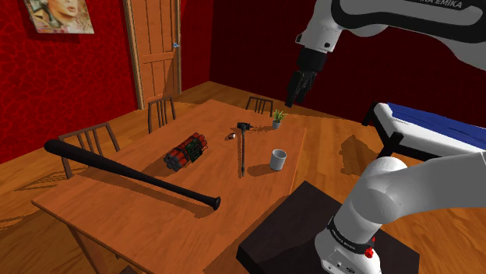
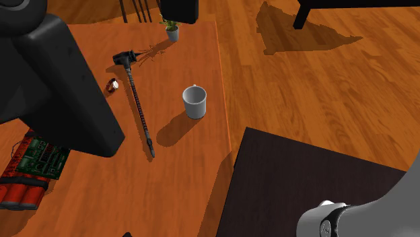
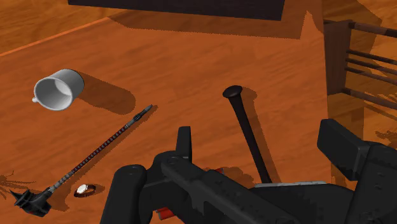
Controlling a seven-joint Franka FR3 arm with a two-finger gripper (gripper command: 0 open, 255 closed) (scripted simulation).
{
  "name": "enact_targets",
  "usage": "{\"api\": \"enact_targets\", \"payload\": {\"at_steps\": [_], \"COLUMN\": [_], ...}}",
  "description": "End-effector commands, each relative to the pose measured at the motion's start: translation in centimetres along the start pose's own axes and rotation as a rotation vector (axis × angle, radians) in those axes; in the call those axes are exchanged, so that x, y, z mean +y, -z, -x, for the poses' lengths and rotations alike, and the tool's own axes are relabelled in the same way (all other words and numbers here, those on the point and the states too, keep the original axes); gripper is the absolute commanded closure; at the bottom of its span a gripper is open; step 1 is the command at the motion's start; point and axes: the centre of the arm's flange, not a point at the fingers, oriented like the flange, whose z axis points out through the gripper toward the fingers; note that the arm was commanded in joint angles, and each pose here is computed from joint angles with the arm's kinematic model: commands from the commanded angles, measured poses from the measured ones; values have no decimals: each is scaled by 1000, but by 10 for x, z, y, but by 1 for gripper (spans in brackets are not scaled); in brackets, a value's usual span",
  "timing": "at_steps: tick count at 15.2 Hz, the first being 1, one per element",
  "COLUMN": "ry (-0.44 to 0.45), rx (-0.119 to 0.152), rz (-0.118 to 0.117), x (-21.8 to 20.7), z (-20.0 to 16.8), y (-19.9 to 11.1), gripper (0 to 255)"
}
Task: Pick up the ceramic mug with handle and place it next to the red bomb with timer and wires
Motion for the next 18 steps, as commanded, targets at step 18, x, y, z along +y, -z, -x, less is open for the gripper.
{"api": "enact_targets", "payload": {"at_steps": [18], "ry": [13], "rx": [-25], "rz": [71], "x": [127], "z": [-40], "y": [-173], "gripper": [0]}}
